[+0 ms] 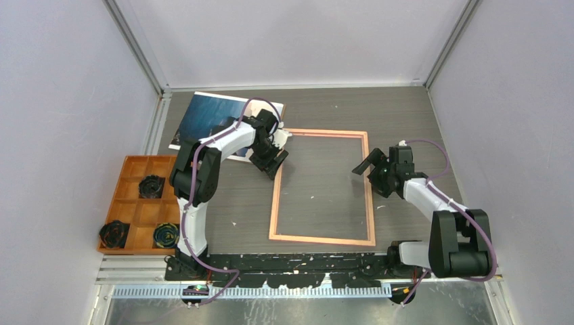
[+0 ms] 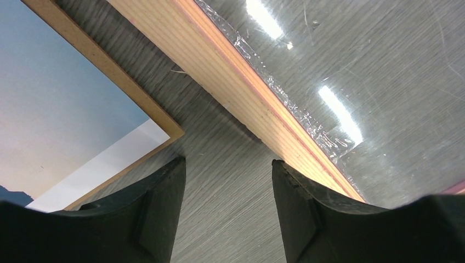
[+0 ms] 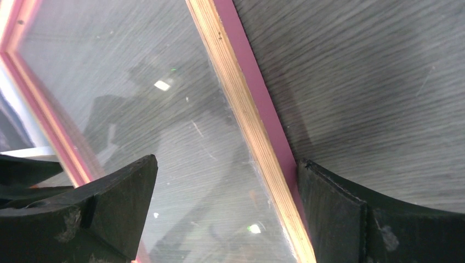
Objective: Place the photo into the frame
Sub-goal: Pick up the photo frame from the center of the board.
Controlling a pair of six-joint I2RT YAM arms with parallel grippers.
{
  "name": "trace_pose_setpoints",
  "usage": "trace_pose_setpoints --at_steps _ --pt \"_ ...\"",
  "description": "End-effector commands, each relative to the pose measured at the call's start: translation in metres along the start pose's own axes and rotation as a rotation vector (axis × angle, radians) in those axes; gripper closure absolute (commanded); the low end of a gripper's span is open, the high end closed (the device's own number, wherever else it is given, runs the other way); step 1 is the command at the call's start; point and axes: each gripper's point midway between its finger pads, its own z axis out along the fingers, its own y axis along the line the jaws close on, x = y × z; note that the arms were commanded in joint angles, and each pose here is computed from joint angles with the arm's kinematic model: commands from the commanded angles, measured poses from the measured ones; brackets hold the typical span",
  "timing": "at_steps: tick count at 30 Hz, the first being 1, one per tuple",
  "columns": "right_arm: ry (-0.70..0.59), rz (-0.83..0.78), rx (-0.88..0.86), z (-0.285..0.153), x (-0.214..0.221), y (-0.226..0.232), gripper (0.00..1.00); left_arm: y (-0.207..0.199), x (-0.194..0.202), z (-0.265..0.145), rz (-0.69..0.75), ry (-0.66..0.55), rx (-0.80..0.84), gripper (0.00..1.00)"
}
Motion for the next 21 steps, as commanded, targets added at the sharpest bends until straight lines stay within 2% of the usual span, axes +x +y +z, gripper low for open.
trace_pose_setpoints --at_steps 1,10,21 --pt "0.018 0.110 -0.427 -0.046 -0.005 0.093 0.01 -0.020 0.016 0.041 0.009 0.074 0.088 0.38" --pt "0.065 0.208 -0.805 -0.127 0.013 0.147 0.05 -0.019 0.014 0.041 0.017 0.072 0.088 0.38" --pt "0.078 0.266 -0.882 -0.148 0.018 0.158 0.07 -0.020 0.013 0.034 0.020 0.063 0.079 0.38"
